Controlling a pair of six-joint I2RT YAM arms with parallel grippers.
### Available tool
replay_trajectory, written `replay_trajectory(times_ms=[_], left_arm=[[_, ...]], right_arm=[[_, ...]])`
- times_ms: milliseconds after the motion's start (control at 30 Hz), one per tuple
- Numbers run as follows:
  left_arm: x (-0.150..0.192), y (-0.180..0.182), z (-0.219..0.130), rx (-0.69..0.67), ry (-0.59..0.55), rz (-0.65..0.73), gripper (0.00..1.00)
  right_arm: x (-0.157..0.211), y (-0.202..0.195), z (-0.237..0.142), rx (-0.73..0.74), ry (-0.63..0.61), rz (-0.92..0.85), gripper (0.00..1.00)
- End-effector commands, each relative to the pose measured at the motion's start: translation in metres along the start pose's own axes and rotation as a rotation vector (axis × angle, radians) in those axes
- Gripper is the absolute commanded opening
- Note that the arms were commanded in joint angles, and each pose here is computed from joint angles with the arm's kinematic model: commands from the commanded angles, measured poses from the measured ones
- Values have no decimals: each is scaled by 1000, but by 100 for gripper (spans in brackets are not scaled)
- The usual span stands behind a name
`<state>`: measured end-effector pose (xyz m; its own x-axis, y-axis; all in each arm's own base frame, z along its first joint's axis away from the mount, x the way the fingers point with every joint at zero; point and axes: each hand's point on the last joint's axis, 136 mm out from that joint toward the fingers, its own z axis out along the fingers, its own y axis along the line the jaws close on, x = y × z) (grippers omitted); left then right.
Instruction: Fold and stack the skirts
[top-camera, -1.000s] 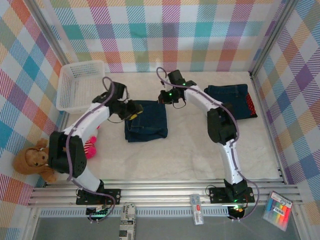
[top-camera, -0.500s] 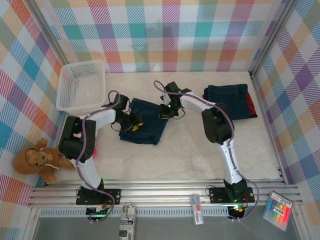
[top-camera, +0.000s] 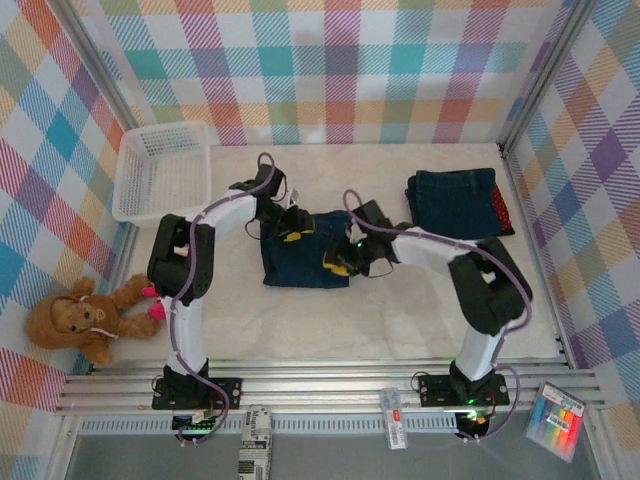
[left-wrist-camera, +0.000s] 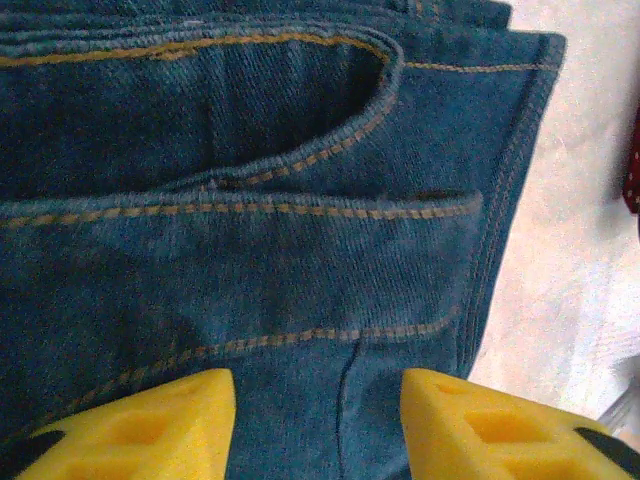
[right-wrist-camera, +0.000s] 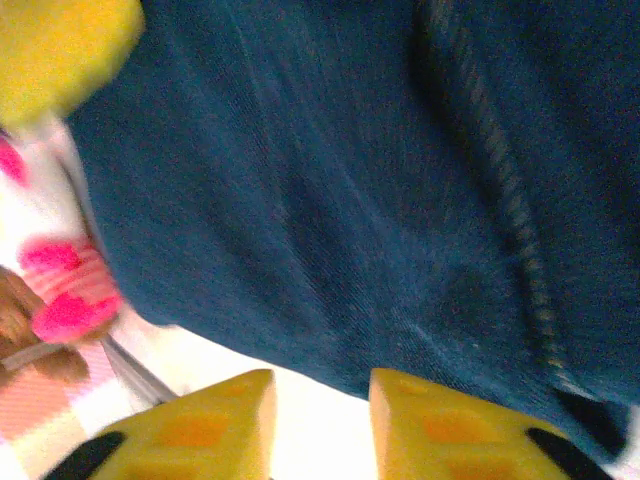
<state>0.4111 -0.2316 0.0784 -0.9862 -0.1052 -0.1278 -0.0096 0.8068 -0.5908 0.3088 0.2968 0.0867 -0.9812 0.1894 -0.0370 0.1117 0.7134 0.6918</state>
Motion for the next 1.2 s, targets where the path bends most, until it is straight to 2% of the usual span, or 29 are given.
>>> replay_trajectory(times_ms=[0,67,133,167,267,333,433,700,900,1167], left_arm=[[-2,-8,-57,-4,-101,7,58],[1,1,-74,-24,-151,-27,62],[8,15,-87,-66,-189,-62,62],[13,23,-92,-95,-201,-74,60],[30,44,-96,-154,-204,-92,59],[45,52,-91,-161,-177,-95,58],[63,58,-83,-135,-142,-99,50],[94,80,-71,-142,-129,-145,44],[101,92,-66,-119,-139,-240,38],[108,88,-49,-34,-92,-260,39]], right_arm=[[-46,0,-35,63,-197,-79,45],[-55,0,-37,82,-207,-135,47],[-61,6,-33,83,-201,-222,50],[-64,7,-28,83,-187,-257,55],[-70,10,-12,75,-147,-338,55],[-74,12,-2,67,-124,-376,54],[-80,14,10,61,-94,-416,54],[-85,16,38,26,-18,-444,52],[-85,18,46,1,-3,-447,48],[-84,20,52,-10,8,-448,43]])
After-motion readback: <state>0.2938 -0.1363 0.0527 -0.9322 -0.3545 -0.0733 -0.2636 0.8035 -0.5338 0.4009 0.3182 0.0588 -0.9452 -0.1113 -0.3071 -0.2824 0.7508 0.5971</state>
